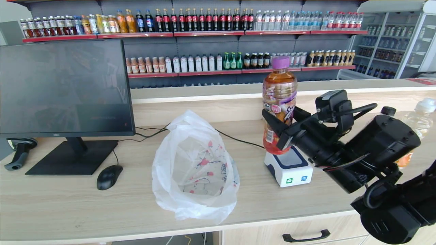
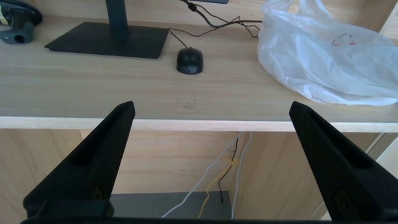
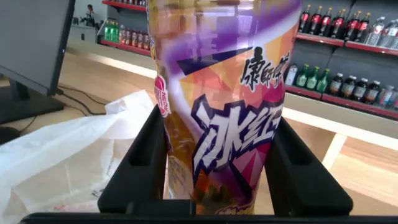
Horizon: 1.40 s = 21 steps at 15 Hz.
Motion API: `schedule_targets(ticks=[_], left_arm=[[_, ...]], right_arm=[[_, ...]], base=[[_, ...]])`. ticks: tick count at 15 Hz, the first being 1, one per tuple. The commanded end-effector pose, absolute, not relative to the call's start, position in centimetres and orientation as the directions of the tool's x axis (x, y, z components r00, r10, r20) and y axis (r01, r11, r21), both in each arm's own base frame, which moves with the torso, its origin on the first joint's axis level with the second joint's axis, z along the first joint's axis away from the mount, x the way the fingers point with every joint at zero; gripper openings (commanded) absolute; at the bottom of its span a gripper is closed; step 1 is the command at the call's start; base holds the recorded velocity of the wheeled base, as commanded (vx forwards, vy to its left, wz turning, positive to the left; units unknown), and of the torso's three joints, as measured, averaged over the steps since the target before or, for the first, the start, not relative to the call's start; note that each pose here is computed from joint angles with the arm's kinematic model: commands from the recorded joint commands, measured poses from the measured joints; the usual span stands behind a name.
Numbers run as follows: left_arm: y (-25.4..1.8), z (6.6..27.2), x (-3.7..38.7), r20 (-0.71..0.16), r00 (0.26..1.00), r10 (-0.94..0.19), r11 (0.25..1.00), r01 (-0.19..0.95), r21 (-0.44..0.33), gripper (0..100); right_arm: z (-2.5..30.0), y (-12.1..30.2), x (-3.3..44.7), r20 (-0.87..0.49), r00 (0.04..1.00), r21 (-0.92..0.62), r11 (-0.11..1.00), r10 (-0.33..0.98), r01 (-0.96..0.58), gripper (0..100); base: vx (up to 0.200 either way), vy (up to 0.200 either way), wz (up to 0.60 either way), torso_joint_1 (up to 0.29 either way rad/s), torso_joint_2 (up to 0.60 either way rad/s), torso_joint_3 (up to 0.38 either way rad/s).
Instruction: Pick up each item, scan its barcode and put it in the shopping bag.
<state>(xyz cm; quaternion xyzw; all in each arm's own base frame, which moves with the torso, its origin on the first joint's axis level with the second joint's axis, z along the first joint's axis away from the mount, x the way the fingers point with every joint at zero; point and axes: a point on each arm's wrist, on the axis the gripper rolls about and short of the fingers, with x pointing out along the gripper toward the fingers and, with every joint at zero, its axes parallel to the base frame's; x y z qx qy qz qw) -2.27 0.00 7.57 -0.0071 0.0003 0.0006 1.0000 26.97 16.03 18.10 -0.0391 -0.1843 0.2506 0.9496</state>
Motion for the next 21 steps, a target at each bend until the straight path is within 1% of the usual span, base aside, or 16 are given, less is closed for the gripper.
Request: schedule_targets(ticks=[1,3,5,7,9,12,13,16,21], left_arm=[[0.0,7.6,-2.3,0.000,1.000,0.000,1.000,0.000,-0.014,100],[0.0,7.6,-2.3,0.000,1.000,0.002,1.000,-0.002,-0.014,100],[0.0,7.6,-2.3,0.000,1.000,0.000,1.000,0.000,-0.014,100],[0.0,7.6,-2.3,0.000,1.000,0.000,1.000,0.000,-0.014,100],[0.0,7.6,-2.3,0.000,1.000,0.000,1.000,0.000,-0.014,100],[0.0,7.6,-2.3,0.000,1.000,0.002,1.000,-0.002,-0.014,100],[0.0,7.6,-2.3,0.000,1.000,0.002,1.000,-0.002,-0.014,100],[0.0,7.6,-2.3,0.000,1.000,0.002,1.000,-0.002,-0.015,100],[0.0,7.6,-2.3,-0.002,1.000,0.002,1.000,-0.002,-0.018,100]], right_arm=[[18.6,18.2,26.8,0.361,0.795,-0.083,0.866,0.488,-0.493,0],[18.9,18.2,26.6,0.368,0.792,-0.061,0.862,0.487,-0.502,0],[19.1,18.2,26.0,0.369,0.789,0.026,0.843,0.492,-0.538,0],[18.6,17.5,26.0,0.349,0.817,0.064,0.858,0.459,-0.509,0],[18.4,17.5,26.0,0.343,0.822,0.069,0.860,0.455,-0.505,0],[18.6,18.0,25.9,0.350,0.814,0.086,0.850,0.463,-0.520,0],[18.6,17.8,26.0,0.351,0.816,0.097,0.849,0.459,-0.519,0],[18.5,15.6,27.0,0.343,0.852,0.108,0.884,0.397,-0.455,0],[18.0,15.6,27.3,0.328,0.858,0.099,0.890,0.394,-0.446,0]], base=[[0.000,0.000,0.00,0.000,0.00,0.000],[0.000,0.000,0.00,0.000,0.00,0.000],[0.000,0.000,0.00,0.000,0.00,0.000],[0.000,0.000,0.00,0.000,0.00,0.000],[0.000,0.000,0.00,0.000,0.00,0.000],[-0.200,0.000,0.00,0.009,0.00,0.002],[0.000,0.000,0.00,0.000,0.00,0.000],[0.000,0.000,0.00,0.000,0.00,0.000],[0.000,0.200,0.00,0.015,0.00,0.000]])
